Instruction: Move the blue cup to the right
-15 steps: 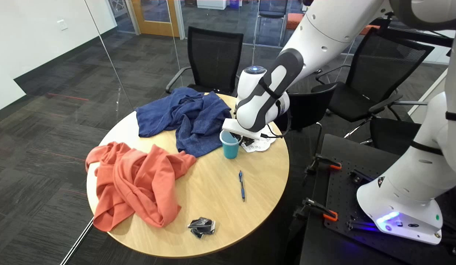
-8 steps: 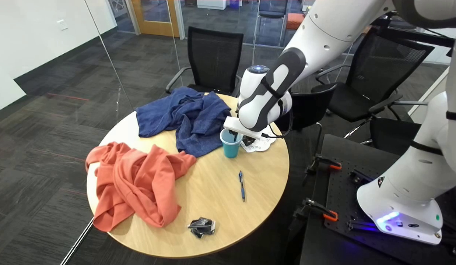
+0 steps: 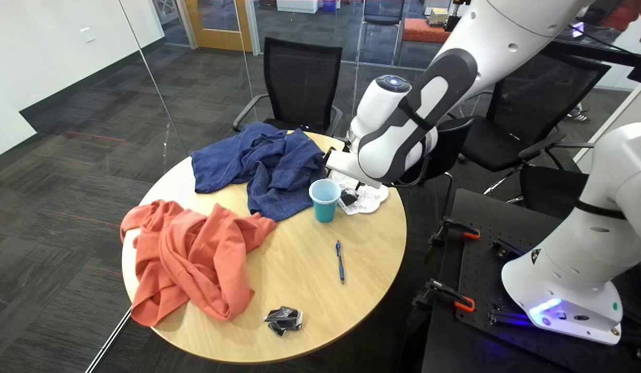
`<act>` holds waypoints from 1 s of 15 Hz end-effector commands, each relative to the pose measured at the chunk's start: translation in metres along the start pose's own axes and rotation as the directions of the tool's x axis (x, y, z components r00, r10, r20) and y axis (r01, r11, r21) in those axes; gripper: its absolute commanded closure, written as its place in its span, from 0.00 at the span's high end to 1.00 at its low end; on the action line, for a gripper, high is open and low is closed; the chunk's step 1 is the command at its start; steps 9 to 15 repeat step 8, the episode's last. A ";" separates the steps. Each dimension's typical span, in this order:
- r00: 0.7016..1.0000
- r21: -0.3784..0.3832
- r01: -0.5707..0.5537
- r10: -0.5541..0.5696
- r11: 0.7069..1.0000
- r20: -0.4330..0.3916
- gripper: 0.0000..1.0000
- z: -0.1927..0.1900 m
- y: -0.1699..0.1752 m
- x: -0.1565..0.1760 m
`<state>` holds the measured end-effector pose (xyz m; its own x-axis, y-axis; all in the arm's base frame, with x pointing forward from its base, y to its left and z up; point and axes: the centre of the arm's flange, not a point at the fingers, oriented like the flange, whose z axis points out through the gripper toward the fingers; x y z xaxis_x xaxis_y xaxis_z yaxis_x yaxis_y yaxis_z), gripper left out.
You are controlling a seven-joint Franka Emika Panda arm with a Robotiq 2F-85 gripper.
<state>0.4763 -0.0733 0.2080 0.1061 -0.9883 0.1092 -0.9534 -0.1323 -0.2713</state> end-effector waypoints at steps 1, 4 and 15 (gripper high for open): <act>0.999 0.065 0.012 -0.010 0.998 -0.032 1.00 -0.051 0.013 -0.013; 0.998 0.099 0.041 -0.037 0.994 -0.040 1.00 -0.065 0.015 -0.016; 0.998 0.078 0.061 -0.058 0.995 -0.028 1.00 -0.039 0.009 -0.006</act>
